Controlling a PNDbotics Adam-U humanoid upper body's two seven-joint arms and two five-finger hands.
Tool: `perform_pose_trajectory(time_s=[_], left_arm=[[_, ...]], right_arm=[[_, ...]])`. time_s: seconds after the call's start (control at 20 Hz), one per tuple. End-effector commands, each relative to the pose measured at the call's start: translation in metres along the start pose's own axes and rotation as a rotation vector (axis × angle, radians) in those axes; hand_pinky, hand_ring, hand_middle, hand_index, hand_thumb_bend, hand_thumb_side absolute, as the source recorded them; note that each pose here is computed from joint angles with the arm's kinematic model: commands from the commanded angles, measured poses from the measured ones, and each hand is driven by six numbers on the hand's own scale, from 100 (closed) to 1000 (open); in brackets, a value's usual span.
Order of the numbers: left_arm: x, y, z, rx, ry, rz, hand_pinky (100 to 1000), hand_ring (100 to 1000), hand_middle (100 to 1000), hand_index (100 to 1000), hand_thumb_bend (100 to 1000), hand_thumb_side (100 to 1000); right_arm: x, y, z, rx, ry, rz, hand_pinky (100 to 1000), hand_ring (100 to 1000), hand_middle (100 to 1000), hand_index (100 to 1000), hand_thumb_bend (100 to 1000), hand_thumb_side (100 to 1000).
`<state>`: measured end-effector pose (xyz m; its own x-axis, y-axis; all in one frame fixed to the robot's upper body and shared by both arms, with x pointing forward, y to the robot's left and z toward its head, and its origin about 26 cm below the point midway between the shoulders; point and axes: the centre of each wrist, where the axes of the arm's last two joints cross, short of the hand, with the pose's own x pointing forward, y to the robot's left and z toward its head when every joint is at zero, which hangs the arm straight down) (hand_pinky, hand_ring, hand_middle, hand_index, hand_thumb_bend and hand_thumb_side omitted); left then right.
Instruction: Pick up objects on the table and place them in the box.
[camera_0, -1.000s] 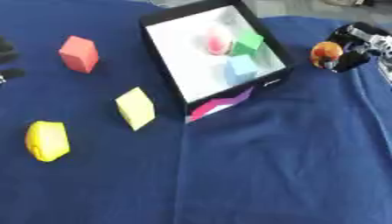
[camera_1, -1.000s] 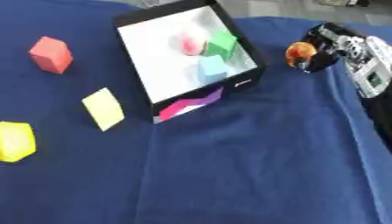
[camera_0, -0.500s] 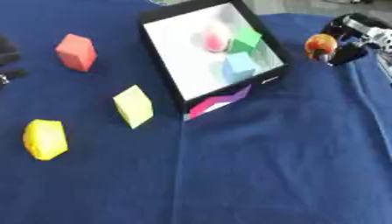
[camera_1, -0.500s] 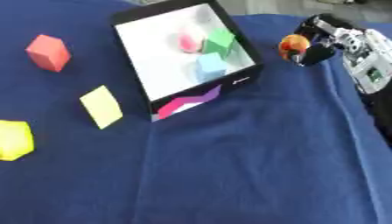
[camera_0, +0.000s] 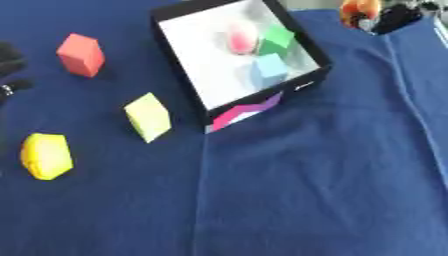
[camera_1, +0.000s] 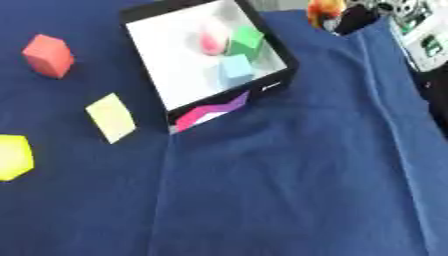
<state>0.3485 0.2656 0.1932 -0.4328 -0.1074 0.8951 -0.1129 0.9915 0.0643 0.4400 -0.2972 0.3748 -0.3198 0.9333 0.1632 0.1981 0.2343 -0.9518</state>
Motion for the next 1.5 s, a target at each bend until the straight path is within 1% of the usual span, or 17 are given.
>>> perform_pose_trajectory(time_s=[0.05,0.2,0.25,0.35,0.45,0.6,0.75,0.85,0.9,0.95,1.15,1.4,1.5], left_arm=[[0.006,0.007,-0.002,0.002,-0.023,-0.025,705,765,677,747,100,734],[0.005,0.006,-0.002,-0.005,-0.020,-0.022,705,765,676,746,100,734],[0.004,0.006,-0.002,-0.006,-0.016,-0.022,705,765,676,746,100,735],[0.003,0.006,-0.001,-0.008,-0.010,-0.024,705,765,676,746,100,735],[0.002,0.006,-0.001,-0.010,-0.008,-0.024,705,765,676,747,100,734],[0.001,0.006,-0.001,-0.010,-0.003,-0.025,705,765,676,747,100,733],[0.000,0.006,0.000,-0.013,-0.001,-0.025,705,766,677,747,100,733],[0.000,0.005,0.000,-0.017,0.001,-0.026,705,766,677,747,100,735],[-0.001,0.005,0.000,-0.018,0.003,-0.026,705,766,677,747,100,736],[-0.001,0.005,0.000,-0.019,0.006,-0.026,705,766,677,747,100,736],[-0.002,0.004,-0.001,-0.025,0.009,-0.026,705,767,678,747,100,736],[-0.003,0.003,-0.001,-0.030,0.010,-0.025,705,767,679,747,100,736],[-0.002,0.002,-0.001,-0.032,0.009,-0.025,705,768,679,747,100,736]], right_arm=[[0.038,-0.019,-0.009,-0.044,-0.087,0.023,773,738,562,684,247,100],[0.076,-0.013,-0.020,-0.033,-0.163,0.042,763,734,566,688,271,100],[0.090,-0.008,-0.023,-0.022,-0.197,0.047,764,732,565,688,258,100],[0.114,0.002,-0.027,0.001,-0.256,0.054,767,731,563,686,269,100],[0.134,0.012,-0.027,0.020,-0.308,0.066,766,731,561,684,275,100],[0.156,0.024,-0.024,0.049,-0.356,0.075,763,730,560,683,273,100],[0.165,0.034,-0.022,0.072,-0.363,0.074,757,729,559,681,258,100],[0.167,0.042,-0.024,0.097,-0.350,0.052,739,722,561,682,157,100],[0.167,0.047,-0.025,0.116,-0.343,0.038,728,721,562,683,158,100],[0.168,0.051,-0.026,0.128,-0.340,0.034,722,722,563,683,180,100],[0.178,0.065,-0.025,0.150,-0.360,0.058,721,721,562,682,197,100],[0.186,0.075,-0.022,0.174,-0.376,0.068,721,722,563,682,197,100],[0.186,0.079,-0.023,0.181,-0.371,0.071,722,723,563,683,221,100]])
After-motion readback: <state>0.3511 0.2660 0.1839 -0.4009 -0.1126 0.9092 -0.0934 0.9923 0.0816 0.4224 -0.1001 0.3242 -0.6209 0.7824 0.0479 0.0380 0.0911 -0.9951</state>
